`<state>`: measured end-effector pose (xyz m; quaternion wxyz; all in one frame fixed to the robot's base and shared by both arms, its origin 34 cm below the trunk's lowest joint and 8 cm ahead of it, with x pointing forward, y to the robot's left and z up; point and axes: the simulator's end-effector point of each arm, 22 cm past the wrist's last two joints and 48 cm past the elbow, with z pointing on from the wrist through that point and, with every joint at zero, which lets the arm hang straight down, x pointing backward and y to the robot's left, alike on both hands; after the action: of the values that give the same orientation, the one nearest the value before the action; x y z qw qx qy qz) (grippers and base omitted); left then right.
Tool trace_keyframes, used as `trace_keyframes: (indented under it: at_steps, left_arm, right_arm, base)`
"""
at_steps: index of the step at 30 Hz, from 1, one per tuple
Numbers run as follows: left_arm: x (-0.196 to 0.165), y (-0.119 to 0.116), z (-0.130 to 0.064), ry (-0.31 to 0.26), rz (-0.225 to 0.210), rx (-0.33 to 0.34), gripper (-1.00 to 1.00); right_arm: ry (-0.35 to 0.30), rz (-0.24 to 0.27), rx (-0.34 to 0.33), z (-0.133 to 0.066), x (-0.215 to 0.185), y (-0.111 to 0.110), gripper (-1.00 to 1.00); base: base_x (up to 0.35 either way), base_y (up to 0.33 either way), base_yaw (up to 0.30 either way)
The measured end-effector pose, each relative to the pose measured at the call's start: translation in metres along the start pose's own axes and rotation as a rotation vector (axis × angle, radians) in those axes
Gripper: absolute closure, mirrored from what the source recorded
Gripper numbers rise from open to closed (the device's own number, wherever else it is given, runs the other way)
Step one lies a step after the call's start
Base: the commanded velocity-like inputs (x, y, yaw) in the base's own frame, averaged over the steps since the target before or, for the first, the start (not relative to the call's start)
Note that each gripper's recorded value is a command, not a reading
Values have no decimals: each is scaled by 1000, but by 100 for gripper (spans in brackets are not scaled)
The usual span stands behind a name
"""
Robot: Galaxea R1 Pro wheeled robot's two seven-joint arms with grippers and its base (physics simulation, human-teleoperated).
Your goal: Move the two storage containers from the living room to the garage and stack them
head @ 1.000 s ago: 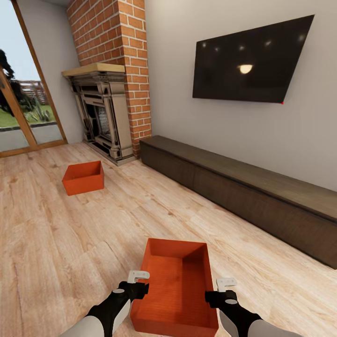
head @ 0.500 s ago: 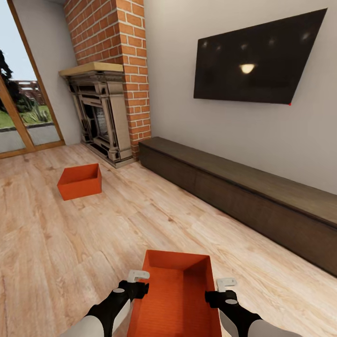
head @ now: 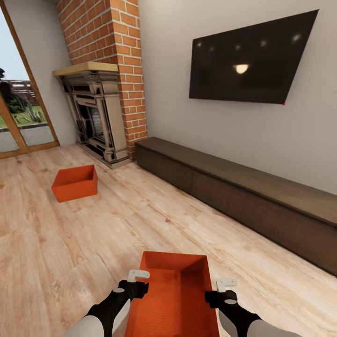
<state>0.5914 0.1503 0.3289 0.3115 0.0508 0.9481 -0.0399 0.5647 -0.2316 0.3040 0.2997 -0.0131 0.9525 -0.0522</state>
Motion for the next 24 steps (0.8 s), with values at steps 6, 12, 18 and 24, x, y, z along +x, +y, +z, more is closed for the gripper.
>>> trace_keyframes:
  at_steps: [6, 12, 18, 24]
  left_arm:
    - [0, 1, 0, -1, 0, -1, -100]
    - [0, 1, 0, -1, 0, -2, -100]
    - [1, 2, 0, -2, 0, -5, -100]
    - [2, 6, 0, -2, 3, -13, -100]
  right_arm:
    - [0, 0, 14, 0, 0, -5, -100]
    - [-1, -1, 16, 0, 0, -6, -100]
    - [-2, -4, 16, 0, 0, -7, -100]
    - [-2, -7, 5, 0, 0, -1, -100]
  base:
    - [0, 0, -211]
    - [0, 0, -33]
    - [0, 0, -2]
    - [0, 0, 0]
